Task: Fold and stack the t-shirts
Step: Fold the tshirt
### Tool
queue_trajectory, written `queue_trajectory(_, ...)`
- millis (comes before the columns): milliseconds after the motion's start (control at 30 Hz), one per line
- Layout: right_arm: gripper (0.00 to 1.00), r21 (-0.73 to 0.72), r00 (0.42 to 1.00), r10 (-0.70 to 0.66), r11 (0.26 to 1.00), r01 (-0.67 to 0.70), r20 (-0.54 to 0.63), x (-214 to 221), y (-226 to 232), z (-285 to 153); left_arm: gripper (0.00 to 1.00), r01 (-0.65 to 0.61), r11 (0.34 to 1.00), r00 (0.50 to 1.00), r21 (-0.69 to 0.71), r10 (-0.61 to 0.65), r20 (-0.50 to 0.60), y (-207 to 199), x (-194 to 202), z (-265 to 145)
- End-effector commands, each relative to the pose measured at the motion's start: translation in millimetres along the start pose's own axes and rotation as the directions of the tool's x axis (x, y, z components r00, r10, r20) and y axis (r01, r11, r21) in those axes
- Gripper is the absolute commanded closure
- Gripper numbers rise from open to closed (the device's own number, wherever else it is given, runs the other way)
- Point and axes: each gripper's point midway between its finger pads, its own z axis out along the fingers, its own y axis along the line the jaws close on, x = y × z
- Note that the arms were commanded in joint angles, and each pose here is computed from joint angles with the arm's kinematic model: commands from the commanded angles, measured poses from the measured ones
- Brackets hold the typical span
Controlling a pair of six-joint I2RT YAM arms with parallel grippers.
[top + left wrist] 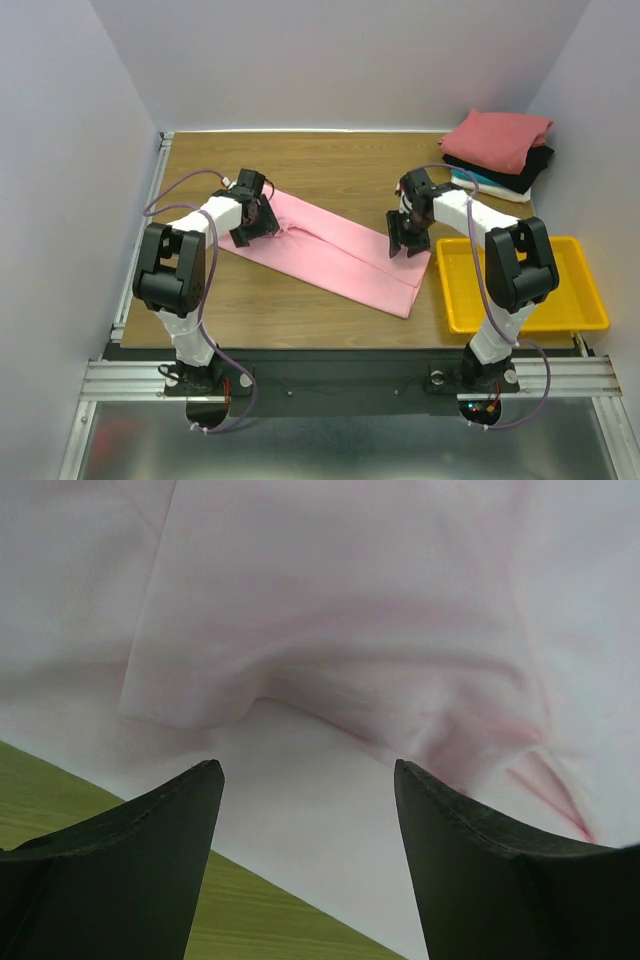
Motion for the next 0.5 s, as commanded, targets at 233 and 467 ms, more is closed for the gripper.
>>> queue_trajectory(233, 0.43, 0.024, 0.998, -0.017, 1.0, 0.019, -0.065, 38, -15, 25, 0.19, -0.011, 0.996, 1.0, -0.094, 0.011, -0.004, 12, -3, 34)
queue_trajectory(467, 0.42, -0.043, 0.994, -0.041, 0.998, 0.036, -0.104, 58, 5, 23, 0.19, -0.097, 0.99, 0.995, -0.106, 0.099, 0.014, -2, -30, 56)
